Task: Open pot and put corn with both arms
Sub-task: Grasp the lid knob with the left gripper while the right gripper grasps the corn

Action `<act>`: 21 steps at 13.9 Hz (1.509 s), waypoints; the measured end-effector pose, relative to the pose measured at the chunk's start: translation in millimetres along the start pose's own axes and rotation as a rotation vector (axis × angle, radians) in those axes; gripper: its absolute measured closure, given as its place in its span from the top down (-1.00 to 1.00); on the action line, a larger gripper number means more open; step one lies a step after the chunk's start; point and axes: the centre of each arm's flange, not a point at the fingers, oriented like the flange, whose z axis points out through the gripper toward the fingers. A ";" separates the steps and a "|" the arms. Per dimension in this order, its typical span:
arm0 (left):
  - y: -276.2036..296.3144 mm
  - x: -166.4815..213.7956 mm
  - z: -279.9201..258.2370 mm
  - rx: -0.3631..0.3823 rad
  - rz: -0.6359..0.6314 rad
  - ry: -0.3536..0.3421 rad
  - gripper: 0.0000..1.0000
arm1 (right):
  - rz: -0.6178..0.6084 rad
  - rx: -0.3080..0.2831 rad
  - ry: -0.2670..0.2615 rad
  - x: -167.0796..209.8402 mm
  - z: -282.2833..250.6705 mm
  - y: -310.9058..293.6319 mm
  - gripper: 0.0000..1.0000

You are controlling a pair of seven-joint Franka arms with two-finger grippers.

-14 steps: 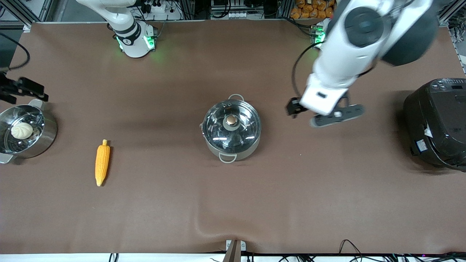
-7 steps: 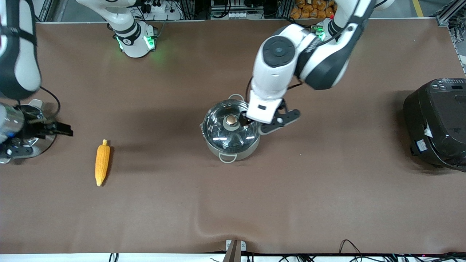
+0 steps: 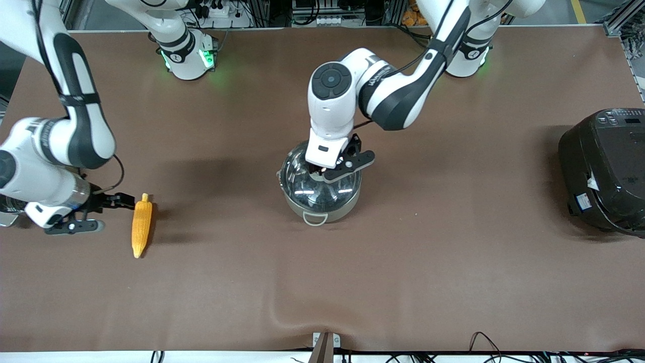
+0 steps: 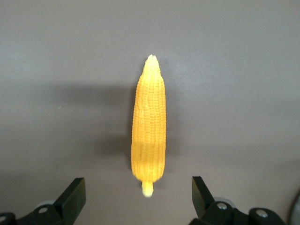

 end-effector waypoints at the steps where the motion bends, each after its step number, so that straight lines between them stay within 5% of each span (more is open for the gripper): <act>1: 3.0 -2.6 4.7 -0.004 0.004 0.002 0.81 | 0.001 -0.004 0.011 0.9 17.3 1.7 1.00; 6: 17.5 -25.1 31.5 -0.008 0.040 0.002 0.74 | -0.010 -0.026 0.074 11.9 83.5 5.0 1.00; 11: 21.4 -31.6 34.0 -0.011 0.049 0.004 0.65 | -0.027 -0.029 0.058 15.7 113.2 6.0 0.99; 16: 22.3 -34.2 40.2 -0.004 0.053 0.001 0.52 | -0.032 -0.032 0.064 16.3 123.3 10.1 -0.07; 21: 21.8 -32.5 42.1 -0.001 0.051 0.002 0.31 | -0.080 -0.031 0.059 22.7 108.7 9.5 -0.12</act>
